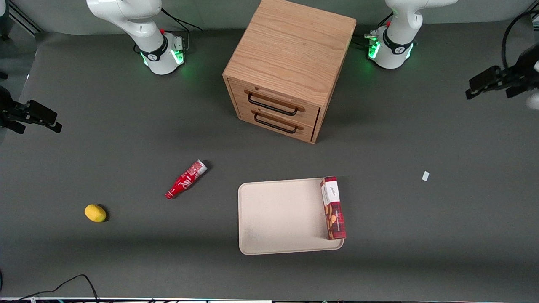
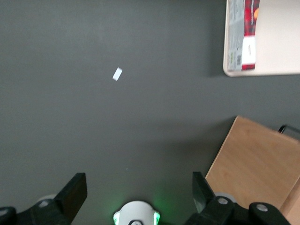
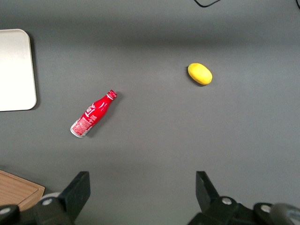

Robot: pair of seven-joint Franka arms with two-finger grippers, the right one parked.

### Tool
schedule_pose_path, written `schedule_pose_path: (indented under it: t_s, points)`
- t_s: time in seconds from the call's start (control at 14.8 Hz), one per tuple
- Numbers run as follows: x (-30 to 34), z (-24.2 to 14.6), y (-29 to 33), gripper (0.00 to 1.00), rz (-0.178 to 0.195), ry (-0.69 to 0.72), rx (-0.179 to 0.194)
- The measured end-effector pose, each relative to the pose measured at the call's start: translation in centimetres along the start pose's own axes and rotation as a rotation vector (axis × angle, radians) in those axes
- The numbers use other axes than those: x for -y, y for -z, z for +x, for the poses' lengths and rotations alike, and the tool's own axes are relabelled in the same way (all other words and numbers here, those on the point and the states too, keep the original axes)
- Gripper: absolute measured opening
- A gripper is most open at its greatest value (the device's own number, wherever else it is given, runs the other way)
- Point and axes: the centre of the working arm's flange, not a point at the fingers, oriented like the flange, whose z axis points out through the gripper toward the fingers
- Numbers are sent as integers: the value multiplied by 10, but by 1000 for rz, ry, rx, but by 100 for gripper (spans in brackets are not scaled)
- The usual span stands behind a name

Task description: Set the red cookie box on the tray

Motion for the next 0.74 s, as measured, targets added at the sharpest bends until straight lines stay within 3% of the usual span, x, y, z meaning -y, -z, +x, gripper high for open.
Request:
schedule_pose_path:
  t_s: [0.27, 0.74]
  points:
    - [10, -31, -13, 100, 0, -8, 0]
    - [1, -30, -18, 100, 44, -35, 5]
